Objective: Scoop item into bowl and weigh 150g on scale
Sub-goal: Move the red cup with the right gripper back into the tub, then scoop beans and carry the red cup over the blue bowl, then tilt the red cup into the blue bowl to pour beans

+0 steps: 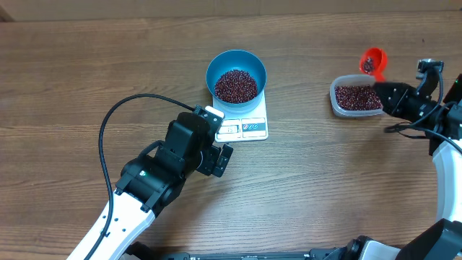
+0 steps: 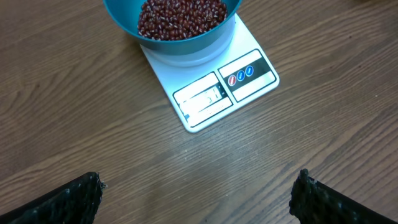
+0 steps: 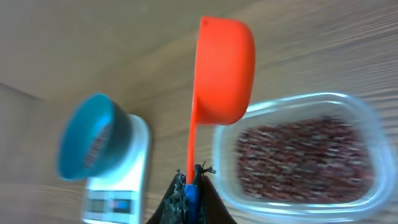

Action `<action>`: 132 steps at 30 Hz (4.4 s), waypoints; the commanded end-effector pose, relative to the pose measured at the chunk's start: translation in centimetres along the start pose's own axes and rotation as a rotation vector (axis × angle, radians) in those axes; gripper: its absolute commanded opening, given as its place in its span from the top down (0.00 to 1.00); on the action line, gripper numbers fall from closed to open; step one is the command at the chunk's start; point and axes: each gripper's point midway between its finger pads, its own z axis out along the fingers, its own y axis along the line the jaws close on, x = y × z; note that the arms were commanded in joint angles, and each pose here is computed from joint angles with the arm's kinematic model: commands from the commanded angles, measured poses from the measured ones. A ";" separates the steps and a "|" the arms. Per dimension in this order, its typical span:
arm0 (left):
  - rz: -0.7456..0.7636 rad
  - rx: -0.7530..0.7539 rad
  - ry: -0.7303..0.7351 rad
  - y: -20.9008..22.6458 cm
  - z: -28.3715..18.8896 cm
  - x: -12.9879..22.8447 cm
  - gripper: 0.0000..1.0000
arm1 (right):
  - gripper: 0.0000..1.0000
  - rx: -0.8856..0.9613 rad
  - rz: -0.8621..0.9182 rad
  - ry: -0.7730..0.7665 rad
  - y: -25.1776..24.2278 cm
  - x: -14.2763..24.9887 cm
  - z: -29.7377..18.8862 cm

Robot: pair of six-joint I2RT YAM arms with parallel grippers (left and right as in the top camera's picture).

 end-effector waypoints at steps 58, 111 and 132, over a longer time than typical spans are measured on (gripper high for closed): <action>0.015 0.009 0.000 -0.1 0.1 -0.1 0.01 | 0.96 -0.312 -0.872 0.020 22.2 5.3 7.8; 0.015 0.009 0.000 -0.1 0.1 -0.1 0.00 | 0.97 -0.040 -0.738 0.600 21.3 10.8 15.4; 0.015 0.009 0.000 -0.1 0.1 -0.1 0.00 | 0.97 -0.009 -0.796 0.529 20.9 9.7 17.8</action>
